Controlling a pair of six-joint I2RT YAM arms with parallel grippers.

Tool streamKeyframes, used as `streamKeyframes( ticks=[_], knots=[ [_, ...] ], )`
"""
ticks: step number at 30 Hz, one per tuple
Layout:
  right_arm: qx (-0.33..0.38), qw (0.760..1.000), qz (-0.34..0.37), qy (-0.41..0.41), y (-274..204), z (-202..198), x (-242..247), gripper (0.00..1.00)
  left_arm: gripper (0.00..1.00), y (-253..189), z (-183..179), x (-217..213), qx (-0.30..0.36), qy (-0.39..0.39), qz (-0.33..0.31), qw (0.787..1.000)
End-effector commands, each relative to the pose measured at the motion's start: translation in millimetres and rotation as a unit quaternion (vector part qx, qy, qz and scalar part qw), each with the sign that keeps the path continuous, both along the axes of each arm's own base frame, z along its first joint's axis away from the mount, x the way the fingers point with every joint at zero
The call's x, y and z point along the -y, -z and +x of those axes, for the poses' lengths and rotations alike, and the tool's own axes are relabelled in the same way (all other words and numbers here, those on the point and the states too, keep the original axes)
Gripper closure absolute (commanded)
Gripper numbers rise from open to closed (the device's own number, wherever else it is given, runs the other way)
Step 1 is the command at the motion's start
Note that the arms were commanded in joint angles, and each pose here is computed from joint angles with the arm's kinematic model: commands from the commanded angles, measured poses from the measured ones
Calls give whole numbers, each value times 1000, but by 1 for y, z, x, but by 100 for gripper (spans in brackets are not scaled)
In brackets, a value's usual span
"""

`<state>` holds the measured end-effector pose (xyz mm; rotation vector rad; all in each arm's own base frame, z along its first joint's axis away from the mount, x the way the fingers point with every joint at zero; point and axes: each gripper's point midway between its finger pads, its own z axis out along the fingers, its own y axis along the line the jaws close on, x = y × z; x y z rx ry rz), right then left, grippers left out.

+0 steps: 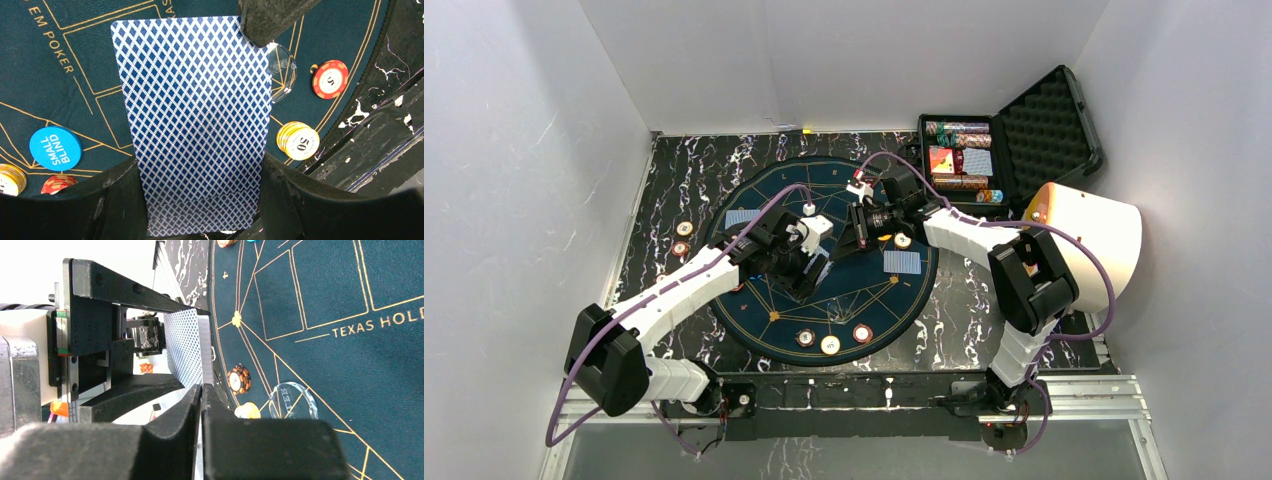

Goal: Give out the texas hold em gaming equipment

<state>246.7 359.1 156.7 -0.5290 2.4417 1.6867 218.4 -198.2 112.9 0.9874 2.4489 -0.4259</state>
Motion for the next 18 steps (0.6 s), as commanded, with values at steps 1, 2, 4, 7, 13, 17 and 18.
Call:
streamKeyframes(
  ticks=[1, 2, 4, 7, 13, 17, 18],
  knots=[
    [28, 999, 24, -12, -20, 1, -3, 95, 100, -22, 2, 5, 24, 3, -30, 999],
    [28, 999, 25, -12, -21, 1, -3, 98, 100, -21, 2, 5, 23, 3, -29, 999],
    [26, 999, 23, -10, -21, 1, -3, 100, 100, -20, 1, 4, 22, 2, -28, 999],
    [43, 999, 29, -8, -38, -1, 0, 100, 100, -17, 0, 3, 19, 2, -24, 1000],
    [47, 999, 25, -10, -43, -5, 4, 100, 100, -16, 0, 3, 18, 1, -24, 1000],
    [46, 999, 23, -11, -43, -8, 6, 100, 100, -16, 0, 3, 18, 2, -25, 1000],
    [47, 999, 23, -9, -44, -7, 7, 100, 100, -16, -1, 3, 18, 1, -26, 1000]
  ],
)
